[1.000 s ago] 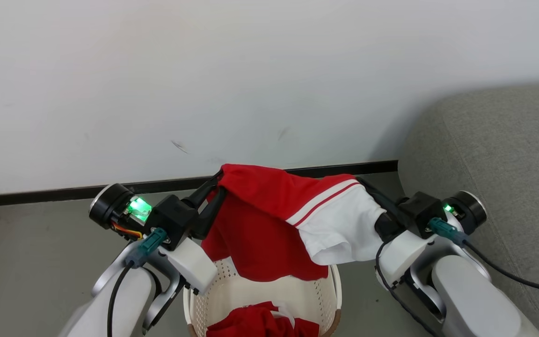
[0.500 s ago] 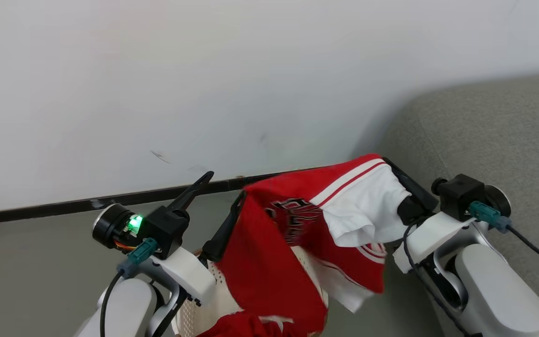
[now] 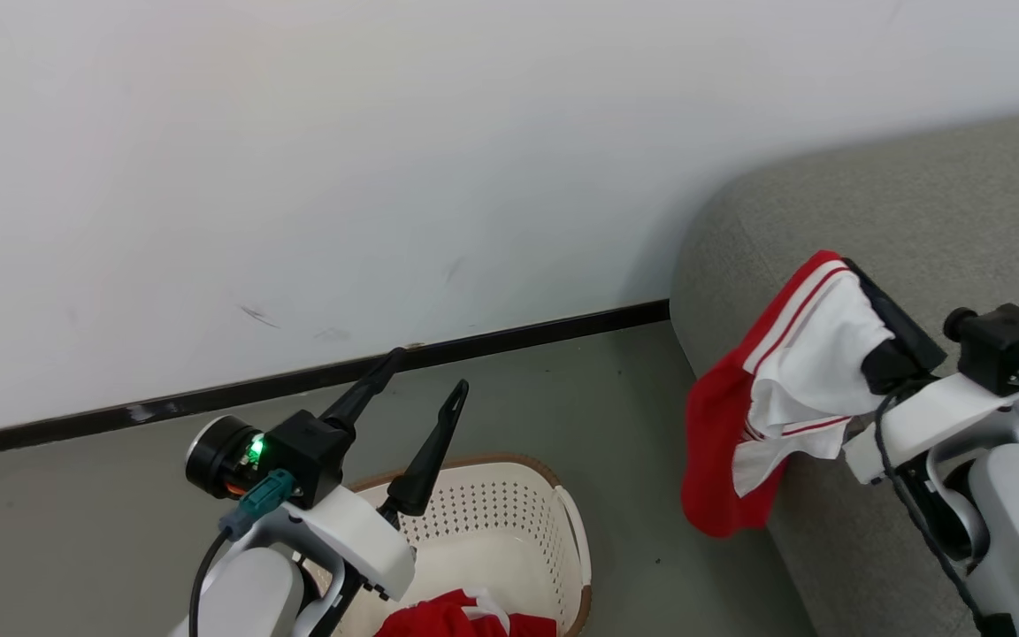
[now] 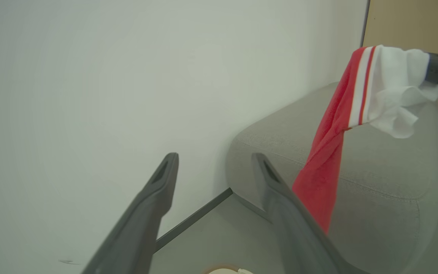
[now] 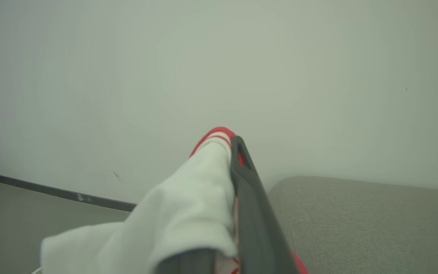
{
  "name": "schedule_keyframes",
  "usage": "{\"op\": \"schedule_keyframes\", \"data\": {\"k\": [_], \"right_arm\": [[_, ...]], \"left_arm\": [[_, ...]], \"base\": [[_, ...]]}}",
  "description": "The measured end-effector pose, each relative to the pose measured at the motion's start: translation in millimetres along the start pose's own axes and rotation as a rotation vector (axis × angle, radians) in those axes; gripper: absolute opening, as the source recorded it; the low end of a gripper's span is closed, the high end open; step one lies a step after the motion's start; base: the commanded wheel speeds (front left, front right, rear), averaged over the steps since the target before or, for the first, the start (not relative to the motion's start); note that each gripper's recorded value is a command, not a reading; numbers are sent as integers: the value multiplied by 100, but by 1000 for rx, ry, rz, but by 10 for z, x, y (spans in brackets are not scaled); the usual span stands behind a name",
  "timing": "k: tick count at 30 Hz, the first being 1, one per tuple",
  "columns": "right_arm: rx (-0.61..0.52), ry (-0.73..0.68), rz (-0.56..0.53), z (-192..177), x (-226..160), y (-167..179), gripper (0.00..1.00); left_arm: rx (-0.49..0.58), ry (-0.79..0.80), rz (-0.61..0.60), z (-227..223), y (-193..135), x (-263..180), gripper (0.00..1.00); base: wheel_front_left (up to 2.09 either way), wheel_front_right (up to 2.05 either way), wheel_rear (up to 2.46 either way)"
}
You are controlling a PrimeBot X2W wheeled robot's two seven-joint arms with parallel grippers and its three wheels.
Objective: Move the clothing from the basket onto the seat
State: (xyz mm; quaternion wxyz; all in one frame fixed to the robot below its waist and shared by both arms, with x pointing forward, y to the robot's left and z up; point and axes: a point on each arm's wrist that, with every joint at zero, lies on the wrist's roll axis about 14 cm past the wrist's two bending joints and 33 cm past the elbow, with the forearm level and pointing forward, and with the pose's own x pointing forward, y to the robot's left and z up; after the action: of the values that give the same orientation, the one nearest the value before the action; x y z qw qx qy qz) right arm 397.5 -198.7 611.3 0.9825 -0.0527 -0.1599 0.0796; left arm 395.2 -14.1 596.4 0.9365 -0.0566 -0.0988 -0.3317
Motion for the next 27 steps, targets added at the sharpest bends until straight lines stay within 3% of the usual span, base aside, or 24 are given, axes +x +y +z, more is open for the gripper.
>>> {"op": "schedule_keyframes", "data": {"k": [9, 27], "right_arm": [[-29, -45, -133, 211, -230, -512, 0], [-91, -20, -283, 372, -771, -981, 0]], "left_arm": [[-61, 13, -68, -100, -273, 75, 100], [-137, 44, -246, -267, -881, 198, 100]], "base": [[0, 0, 0], [0, 0, 0]]}}
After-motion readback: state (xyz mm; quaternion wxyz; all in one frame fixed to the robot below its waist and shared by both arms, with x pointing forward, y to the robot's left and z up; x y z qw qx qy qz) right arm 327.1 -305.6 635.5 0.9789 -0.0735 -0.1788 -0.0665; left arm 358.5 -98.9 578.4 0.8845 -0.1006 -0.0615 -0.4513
